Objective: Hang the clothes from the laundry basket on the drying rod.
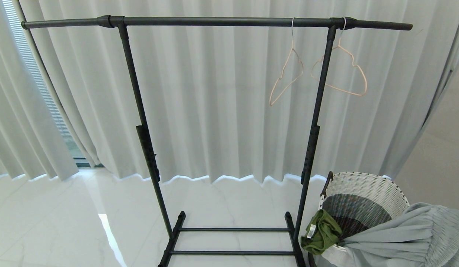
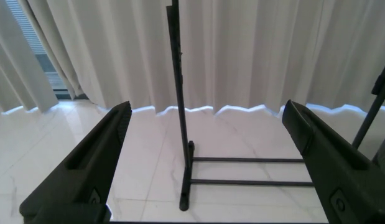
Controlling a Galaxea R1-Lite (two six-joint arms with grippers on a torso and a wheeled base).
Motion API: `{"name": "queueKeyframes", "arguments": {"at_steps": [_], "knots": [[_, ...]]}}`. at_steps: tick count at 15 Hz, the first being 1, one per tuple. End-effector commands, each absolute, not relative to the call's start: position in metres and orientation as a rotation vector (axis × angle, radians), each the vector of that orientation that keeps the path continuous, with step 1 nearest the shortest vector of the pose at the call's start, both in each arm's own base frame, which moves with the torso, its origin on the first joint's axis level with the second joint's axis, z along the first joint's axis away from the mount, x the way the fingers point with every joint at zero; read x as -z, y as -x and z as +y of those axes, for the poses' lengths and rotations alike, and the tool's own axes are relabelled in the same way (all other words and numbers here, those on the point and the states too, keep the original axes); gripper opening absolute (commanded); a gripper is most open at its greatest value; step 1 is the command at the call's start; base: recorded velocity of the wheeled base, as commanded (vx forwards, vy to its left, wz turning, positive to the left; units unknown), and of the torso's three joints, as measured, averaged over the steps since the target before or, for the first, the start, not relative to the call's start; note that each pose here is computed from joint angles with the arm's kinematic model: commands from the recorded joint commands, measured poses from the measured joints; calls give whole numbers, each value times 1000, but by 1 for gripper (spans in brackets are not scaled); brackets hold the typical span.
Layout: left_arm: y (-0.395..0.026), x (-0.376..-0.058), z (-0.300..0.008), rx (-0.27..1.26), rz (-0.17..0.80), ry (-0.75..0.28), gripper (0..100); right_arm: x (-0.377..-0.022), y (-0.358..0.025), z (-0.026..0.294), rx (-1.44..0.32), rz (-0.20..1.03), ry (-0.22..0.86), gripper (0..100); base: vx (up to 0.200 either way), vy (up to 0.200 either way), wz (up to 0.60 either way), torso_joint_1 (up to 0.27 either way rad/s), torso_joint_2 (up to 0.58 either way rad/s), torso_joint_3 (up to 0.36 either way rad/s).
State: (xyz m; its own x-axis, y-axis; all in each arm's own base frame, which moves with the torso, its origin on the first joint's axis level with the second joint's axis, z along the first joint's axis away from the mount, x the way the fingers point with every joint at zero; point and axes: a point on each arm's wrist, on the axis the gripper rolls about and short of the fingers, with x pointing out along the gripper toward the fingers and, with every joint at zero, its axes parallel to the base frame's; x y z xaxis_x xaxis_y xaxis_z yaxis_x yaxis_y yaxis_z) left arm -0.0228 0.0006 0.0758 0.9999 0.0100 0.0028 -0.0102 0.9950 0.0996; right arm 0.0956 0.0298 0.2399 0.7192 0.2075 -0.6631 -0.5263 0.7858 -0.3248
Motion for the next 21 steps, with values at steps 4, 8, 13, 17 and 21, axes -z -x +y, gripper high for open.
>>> {"name": "queueKeyframes", "arguments": {"at_steps": [4,8,13,17,21], "knots": [[23,-76,1,-10,-6,-106,100,-248,-104,71,-673,642,492,0,0,0,0,0,0,0],[23,-76,1,-8,-7,-109,100,-257,-102,75,-713,610,454,0,0,0,0,0,0,0],[-25,-231,-6,260,-17,36,100,-262,-105,78,-705,574,410,0,0,0,0,0,0,0],[-106,-236,-56,556,272,-36,100,-268,-112,84,-735,506,354,0,0,0,0,0,0,0],[-179,-219,-129,662,488,-24,100,-274,-124,94,-736,436,273,0,0,0,0,0,0,0]]}}
